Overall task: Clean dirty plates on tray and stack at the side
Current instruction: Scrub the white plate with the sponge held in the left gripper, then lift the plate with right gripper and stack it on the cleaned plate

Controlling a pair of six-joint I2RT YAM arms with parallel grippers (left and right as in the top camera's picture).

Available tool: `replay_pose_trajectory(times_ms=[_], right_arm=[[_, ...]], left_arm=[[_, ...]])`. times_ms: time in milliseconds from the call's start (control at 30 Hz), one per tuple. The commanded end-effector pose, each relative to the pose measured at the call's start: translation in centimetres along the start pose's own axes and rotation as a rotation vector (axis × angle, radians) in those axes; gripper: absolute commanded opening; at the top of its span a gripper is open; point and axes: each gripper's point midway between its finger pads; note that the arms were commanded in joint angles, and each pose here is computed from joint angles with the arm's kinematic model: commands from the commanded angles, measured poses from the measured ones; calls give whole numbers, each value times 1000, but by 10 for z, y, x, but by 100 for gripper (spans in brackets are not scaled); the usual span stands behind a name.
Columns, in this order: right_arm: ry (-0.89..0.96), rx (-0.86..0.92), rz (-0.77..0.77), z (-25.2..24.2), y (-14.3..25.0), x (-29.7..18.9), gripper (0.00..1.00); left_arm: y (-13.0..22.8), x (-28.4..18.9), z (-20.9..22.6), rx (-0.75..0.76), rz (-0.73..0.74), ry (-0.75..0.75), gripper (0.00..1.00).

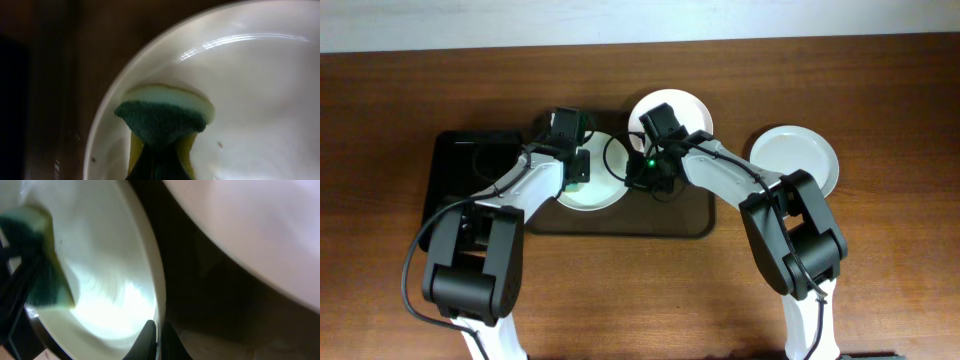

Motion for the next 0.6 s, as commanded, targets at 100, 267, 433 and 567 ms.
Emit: replay_pose_trajectory(times_ms=[100,267,433,567], right_arm=[[47,7,27,-15,7,3,4],[48,6,28,-15,7,3,4],[48,6,27,-15,7,3,4],[47,6,27,-15,7,3,4]], left_arm=[[6,50,26,-58,-71,-128,0],[-40,33,12,6,-209,-96,0],[-91,-36,18,-47,-378,-62,1],[-103,-79,20,-42,-424,-17,1]])
Point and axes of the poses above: each gripper's point midway between its finger pads, its own x axis out along the fingers, its own z axis along the line the jaws close on, y = z × x, and after that the axes turned 3 degrees about -x, right-handed
